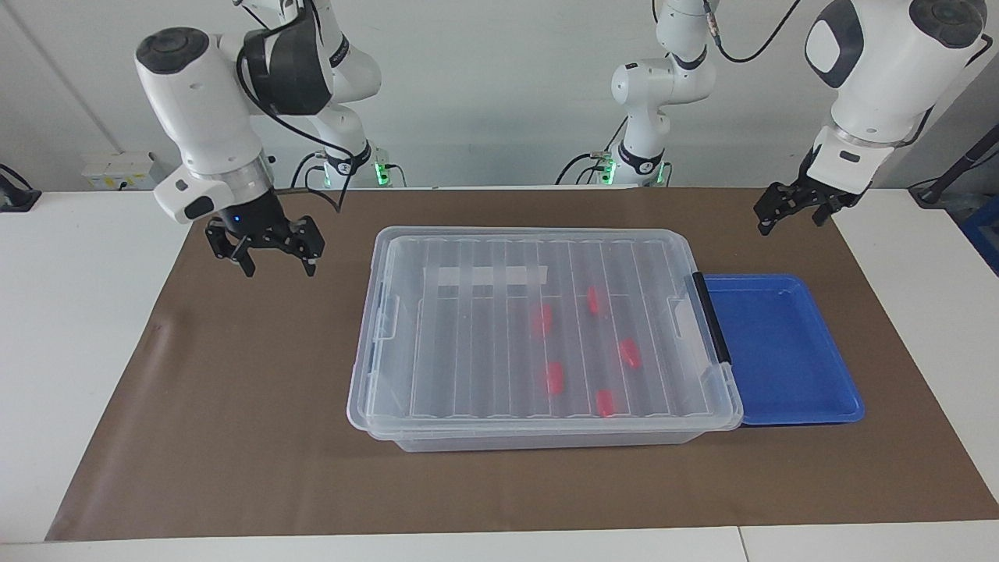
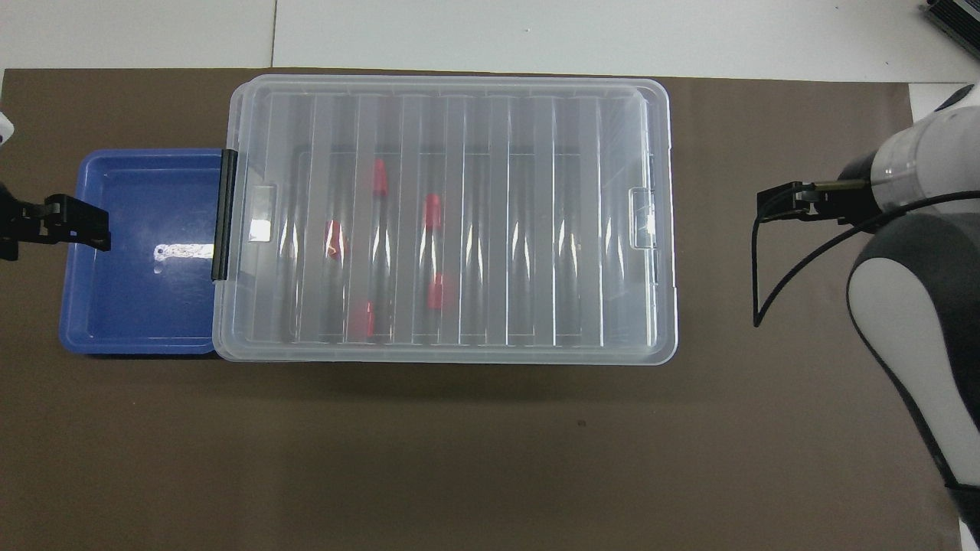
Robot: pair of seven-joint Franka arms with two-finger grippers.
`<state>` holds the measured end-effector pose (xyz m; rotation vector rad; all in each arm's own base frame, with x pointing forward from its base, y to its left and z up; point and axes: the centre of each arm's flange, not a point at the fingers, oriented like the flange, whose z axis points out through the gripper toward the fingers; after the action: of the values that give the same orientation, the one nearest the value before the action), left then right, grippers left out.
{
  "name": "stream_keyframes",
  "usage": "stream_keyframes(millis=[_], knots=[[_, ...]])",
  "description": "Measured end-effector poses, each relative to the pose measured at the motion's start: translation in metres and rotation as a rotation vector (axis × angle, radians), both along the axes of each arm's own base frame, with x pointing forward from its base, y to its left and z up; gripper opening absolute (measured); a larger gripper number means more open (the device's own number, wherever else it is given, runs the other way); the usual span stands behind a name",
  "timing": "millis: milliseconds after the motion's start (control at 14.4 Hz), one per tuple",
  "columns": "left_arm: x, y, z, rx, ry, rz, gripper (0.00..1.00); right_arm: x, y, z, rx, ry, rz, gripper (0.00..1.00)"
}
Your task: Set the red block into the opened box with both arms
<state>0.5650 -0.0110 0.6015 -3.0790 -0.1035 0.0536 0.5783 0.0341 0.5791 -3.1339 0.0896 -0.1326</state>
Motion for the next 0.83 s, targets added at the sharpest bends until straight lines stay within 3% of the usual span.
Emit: stream_keyframes(millis=[208, 347, 555, 833], knots=[[0.000, -0.001, 0.000, -0.023, 0.000, 0.016, 1.00, -0.034, -0.033, 0.028, 0.009, 0.077, -0.052, 1.00], [0.000, -0.003, 0.000, -0.033, -0.001, 0.027, 1.00, -0.046, -0.048, 0.033, 0.012, 0.119, -0.080, 1.00], [0.000, -0.003, 0.000, -0.036, -0.001, 0.032, 1.00, -0.052, -0.056, 0.034, 0.013, 0.151, -0.094, 1.00], [0.000, -0.003, 0.000, -0.037, -0.001, 0.033, 1.00, -0.052, -0.052, 0.041, 0.012, 0.143, -0.084, 1.00]])
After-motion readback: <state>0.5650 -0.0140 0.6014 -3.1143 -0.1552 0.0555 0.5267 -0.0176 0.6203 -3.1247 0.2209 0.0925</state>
